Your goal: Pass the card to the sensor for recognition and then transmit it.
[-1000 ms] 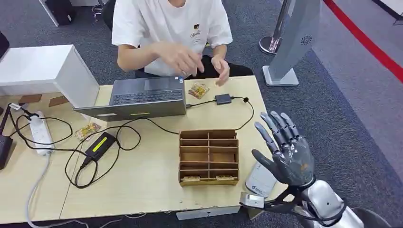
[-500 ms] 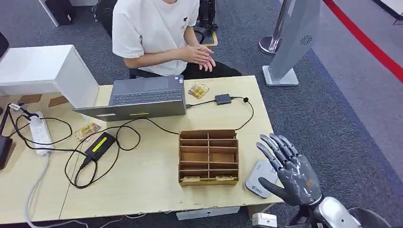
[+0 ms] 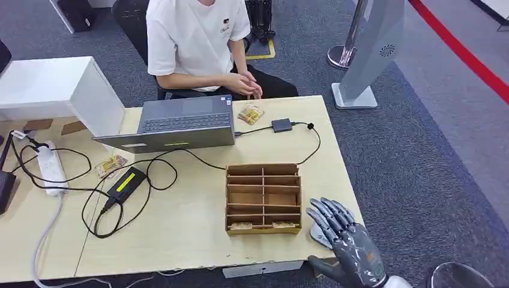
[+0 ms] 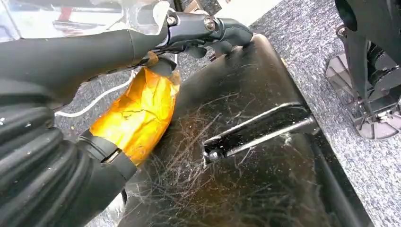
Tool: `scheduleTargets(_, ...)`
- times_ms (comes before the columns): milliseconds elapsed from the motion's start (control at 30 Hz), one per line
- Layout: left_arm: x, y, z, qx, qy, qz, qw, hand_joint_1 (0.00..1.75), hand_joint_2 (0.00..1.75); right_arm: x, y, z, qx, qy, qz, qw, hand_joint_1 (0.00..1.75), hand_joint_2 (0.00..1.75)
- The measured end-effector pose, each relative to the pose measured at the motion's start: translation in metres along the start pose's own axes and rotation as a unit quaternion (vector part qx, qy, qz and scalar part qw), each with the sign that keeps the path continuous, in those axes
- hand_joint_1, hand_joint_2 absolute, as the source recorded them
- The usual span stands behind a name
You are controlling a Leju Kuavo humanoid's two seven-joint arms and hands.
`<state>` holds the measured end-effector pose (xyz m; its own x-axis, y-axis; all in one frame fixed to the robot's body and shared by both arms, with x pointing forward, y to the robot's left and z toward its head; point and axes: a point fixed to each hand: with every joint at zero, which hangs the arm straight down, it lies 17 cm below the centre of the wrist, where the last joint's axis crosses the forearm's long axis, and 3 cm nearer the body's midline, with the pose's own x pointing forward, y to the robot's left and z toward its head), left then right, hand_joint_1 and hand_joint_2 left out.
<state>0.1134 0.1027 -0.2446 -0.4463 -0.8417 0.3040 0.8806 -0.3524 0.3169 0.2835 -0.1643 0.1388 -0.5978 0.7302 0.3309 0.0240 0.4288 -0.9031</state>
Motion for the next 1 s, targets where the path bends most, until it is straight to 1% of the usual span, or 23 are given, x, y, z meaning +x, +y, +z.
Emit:
scheduleTargets(267, 0.000, 0.000, 0.000, 0.001, 0.001, 0.000, 1.000, 0.00, 1.75, 0.027, 0.033, -0.010, -0.005, 0.000, -0.058, 0.998, 0.00, 1.75)
scheduleTargets(500, 0.000, -0.001, 0.000, 0.000, 0.000, -0.002, 1.000, 0.00, 1.75, 0.042, 0.056, -0.022, -0.006, -0.002, -0.070, 0.998, 0.00, 1.75)
scheduleTargets(667, 0.000, -0.001, 0.000, -0.001, -0.002, -0.003, 1.000, 0.00, 1.75, 0.045, 0.063, -0.027, -0.011, -0.002, -0.073, 0.997, 0.00, 1.75)
scheduleTargets(767, 0.000, -0.002, 0.000, -0.005, -0.001, -0.004, 1.000, 0.00, 1.75, 0.047, 0.055, -0.035, -0.053, -0.014, -0.032, 0.998, 0.00, 1.75)
scheduleTargets(833, -0.001, -0.003, 0.001, -0.011, 0.000, -0.005, 1.000, 0.00, 1.75, 0.059, 0.060, -0.042, -0.054, -0.052, 0.012, 0.997, 0.00, 1.75)
scheduleTargets(900, -0.002, -0.003, 0.001, -0.014, 0.001, -0.007, 1.000, 0.00, 1.75, 0.074, 0.059, -0.050, -0.066, -0.089, 0.037, 0.993, 0.00, 1.75)
scheduleTargets(1000, -0.002, -0.002, 0.001, -0.017, 0.001, -0.009, 1.000, 0.00, 1.75, 0.074, 0.054, -0.065, -0.084, -0.096, 0.057, 0.990, 0.00, 1.75)
